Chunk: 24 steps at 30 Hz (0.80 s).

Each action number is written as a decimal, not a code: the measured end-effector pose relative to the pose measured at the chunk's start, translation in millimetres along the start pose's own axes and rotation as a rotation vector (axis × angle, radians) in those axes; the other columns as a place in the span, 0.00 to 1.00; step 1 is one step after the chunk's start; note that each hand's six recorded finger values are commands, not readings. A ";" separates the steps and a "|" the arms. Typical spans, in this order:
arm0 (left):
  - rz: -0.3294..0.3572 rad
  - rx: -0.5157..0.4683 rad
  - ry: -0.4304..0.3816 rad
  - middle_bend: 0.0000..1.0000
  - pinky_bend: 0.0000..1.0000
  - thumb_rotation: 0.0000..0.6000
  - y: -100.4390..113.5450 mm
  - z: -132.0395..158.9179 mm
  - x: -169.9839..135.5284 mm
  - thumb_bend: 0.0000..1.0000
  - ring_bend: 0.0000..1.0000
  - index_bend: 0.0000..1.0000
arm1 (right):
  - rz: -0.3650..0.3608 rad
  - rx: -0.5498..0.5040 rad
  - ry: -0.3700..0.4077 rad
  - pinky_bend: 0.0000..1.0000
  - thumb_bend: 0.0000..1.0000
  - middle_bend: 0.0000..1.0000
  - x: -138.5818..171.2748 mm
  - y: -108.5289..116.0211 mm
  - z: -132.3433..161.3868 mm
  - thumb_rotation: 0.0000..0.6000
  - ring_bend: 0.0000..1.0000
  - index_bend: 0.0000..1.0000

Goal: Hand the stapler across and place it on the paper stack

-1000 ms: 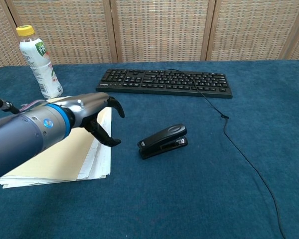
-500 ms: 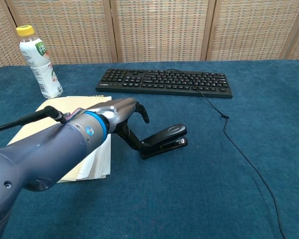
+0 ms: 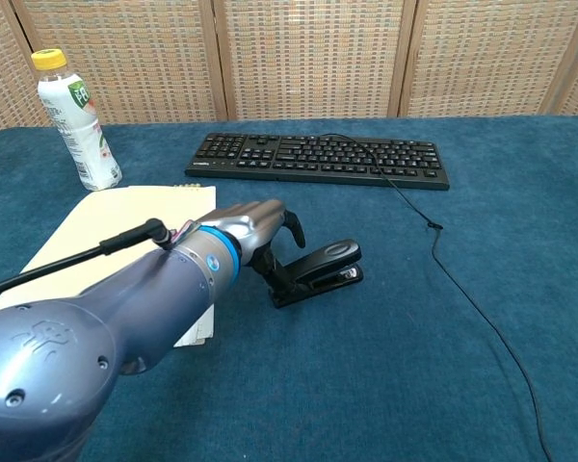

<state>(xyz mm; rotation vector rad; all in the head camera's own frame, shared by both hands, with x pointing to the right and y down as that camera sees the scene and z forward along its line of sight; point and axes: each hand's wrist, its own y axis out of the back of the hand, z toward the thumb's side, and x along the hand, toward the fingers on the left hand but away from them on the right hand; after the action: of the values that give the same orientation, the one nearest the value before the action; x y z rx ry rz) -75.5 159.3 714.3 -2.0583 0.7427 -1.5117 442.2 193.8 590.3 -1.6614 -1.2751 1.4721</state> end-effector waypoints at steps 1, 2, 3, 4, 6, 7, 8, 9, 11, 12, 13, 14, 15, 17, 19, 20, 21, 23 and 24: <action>-0.002 0.000 0.000 0.09 0.15 1.00 -1.6 1.7 1.2 0.30 0.07 0.29 | 0.000 -0.001 0.000 0.00 0.13 0.00 0.0 0.2 -0.2 1.00 0.00 0.06; -0.003 -0.001 -0.001 0.09 0.15 1.00 -2.8 3.1 2.0 0.31 0.08 0.30 | 0.000 -0.003 -0.001 0.00 0.13 0.00 0.1 0.4 -0.4 1.00 0.00 0.06; -0.004 -0.001 -0.001 0.10 0.16 1.00 -4.0 4.5 2.9 0.31 0.09 0.30 | 0.001 -0.006 -0.002 0.00 0.13 0.00 0.0 0.5 -0.9 1.00 0.00 0.06; -0.005 0.002 -0.001 0.10 0.17 1.00 -5.9 5.9 4.2 0.32 0.09 0.31 | 0.001 -0.009 -0.003 0.00 0.13 0.00 -0.1 0.6 -1.4 1.00 0.00 0.06; -0.006 0.011 0.001 0.13 0.22 1.00 -9.6 7.9 6.3 0.33 0.12 0.34 | -0.001 -0.015 -0.003 0.00 0.13 0.00 -0.4 1.7 -2.0 1.00 0.00 0.06; -0.007 0.017 0.002 0.14 0.24 1.00 -12.2 9.2 7.7 0.34 0.14 0.35 | -0.003 -0.017 -0.002 0.00 0.13 0.00 -0.5 2.3 -2.2 1.00 0.00 0.07; -0.007 0.021 0.003 0.18 0.29 1.00 -14.3 10.1 8.5 0.37 0.18 0.39 | -0.005 -0.019 -0.001 0.00 0.13 0.00 -0.7 3.0 -2.3 1.00 0.00 0.07; -0.007 0.026 0.004 0.23 0.35 1.00 -16.2 10.9 9.3 0.43 0.23 0.44 | -0.008 -0.022 0.000 0.00 0.13 0.00 -0.7 3.8 -2.3 1.00 0.00 0.07; -0.003 0.039 0.007 0.35 0.44 1.00 -20.1 12.2 11.0 0.57 0.34 0.58 | -0.014 -0.031 0.002 0.00 0.13 0.00 -0.7 5.3 -2.1 1.00 0.00 0.07; 0.003 0.044 0.008 0.42 0.49 1.00 -20.9 12.6 11.7 0.63 0.40 0.65 | -0.018 -0.035 0.005 0.00 0.13 0.00 -0.6 6.5 -1.8 1.00 0.00 0.07; 0.020 0.051 0.009 0.46 0.52 1.00 -19.7 12.7 12.3 0.66 0.44 0.70 | -0.021 -0.035 0.008 0.00 0.13 0.00 -0.3 7.4 -1.5 1.00 0.00 0.07; 0.038 0.056 0.006 0.50 0.55 1.00 -17.6 13.1 12.2 0.69 0.47 0.74 | -0.023 -0.035 0.009 0.00 0.13 0.00 0.0 8.0 -1.1 1.00 0.00 0.07; 0.059 0.061 0.000 0.53 0.57 1.00 -15.1 13.9 11.8 0.70 0.50 0.77 | -0.024 -0.035 0.010 0.00 0.13 0.00 0.3 8.4 -1.1 1.00 0.00 0.07; 0.118 0.078 -0.020 0.55 0.58 1.00 -6.9 14.9 10.8 0.72 0.52 0.80 | -0.026 -0.032 0.008 0.00 0.13 0.00 0.1 8.7 -1.5 1.00 0.00 0.07; 0.180 0.094 -0.045 0.57 0.59 1.00 3.4 14.7 8.8 0.72 0.52 0.81 | -0.027 -0.033 0.006 0.00 0.13 0.00 0.1 9.0 -1.9 1.00 0.00 0.07; 0.206 0.100 -0.054 0.57 0.59 1.00 8.3 13.3 7.8 0.72 0.52 0.81 | -0.027 -0.032 0.006 0.00 0.13 0.00 0.1 9.2 -2.0 1.00 0.00 0.07; 0.228 0.107 -0.062 0.57 0.59 1.00 13.6 10.9 6.9 0.72 0.52 0.81 | -0.028 -0.030 0.006 0.00 0.13 0.00 0.1 9.5 -2.0 1.00 0.00 0.07; 0.268 0.123 -0.067 0.57 0.59 1.00 26.7 1.2 5.1 0.72 0.52 0.81 | -0.030 -0.026 0.006 0.00 0.13 0.00 0.1 9.7 -1.7 1.00 0.00 0.07; 0.284 0.130 -0.066 0.57 0.59 1.00 32.9 -4.3 4.1 0.72 0.52 0.82 | -0.030 -0.027 0.006 0.00 0.13 0.00 0.1 9.7 -1.3 1.00 0.00 0.07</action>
<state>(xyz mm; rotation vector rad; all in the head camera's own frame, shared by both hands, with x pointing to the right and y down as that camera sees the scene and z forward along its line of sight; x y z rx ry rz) -83.3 132.0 696.7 -1.8114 0.8471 -1.2924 446.1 190.4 582.1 -1.6560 -1.3161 1.4370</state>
